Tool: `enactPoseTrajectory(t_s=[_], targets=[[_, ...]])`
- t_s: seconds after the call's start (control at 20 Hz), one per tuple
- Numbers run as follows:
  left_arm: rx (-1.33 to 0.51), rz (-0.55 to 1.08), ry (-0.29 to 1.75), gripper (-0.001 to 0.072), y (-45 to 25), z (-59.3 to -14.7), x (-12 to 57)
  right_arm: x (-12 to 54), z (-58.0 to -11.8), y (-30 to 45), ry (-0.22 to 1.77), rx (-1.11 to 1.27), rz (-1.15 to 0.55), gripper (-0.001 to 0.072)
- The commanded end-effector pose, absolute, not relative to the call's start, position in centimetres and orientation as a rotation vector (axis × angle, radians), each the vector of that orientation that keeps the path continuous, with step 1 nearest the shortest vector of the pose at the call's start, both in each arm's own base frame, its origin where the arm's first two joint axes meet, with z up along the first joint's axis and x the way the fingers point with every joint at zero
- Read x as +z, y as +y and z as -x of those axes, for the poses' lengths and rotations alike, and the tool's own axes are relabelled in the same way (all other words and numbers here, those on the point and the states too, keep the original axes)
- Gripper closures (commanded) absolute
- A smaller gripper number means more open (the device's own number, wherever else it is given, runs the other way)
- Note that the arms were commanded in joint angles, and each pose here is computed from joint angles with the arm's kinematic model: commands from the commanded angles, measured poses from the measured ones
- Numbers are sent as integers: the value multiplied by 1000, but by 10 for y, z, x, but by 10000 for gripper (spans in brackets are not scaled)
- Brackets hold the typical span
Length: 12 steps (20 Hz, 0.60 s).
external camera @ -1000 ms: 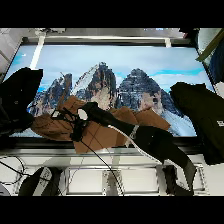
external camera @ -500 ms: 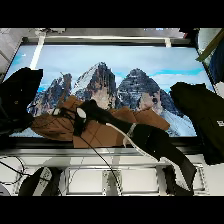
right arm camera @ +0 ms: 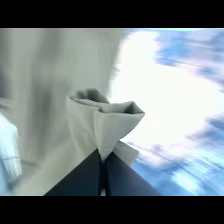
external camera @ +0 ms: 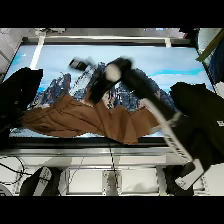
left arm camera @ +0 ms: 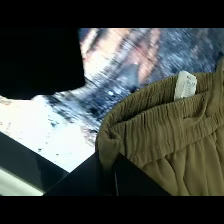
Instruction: Fold the clothes and pants, and hang the long-sleeved shirts on hangers.
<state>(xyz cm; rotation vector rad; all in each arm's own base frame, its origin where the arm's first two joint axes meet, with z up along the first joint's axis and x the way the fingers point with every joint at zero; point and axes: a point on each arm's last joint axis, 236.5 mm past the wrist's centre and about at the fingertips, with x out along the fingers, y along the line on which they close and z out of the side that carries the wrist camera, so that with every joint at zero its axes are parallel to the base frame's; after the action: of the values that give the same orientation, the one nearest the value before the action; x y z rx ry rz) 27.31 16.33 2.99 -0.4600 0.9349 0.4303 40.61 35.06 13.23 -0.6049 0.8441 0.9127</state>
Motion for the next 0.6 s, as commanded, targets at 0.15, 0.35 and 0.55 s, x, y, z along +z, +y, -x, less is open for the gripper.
enactPoseTrajectory(t_s=[0.15,0.35,0.55], targets=[[576,529,892,676,206,-245,34,177,-475,82,1006,304,352,704],[577,531,891,676,207,-245,34,170,-490,-48,1012,1,59,704],[581,536,886,676,207,-246,35,180,-517,-86,860,-77,-191,704]])
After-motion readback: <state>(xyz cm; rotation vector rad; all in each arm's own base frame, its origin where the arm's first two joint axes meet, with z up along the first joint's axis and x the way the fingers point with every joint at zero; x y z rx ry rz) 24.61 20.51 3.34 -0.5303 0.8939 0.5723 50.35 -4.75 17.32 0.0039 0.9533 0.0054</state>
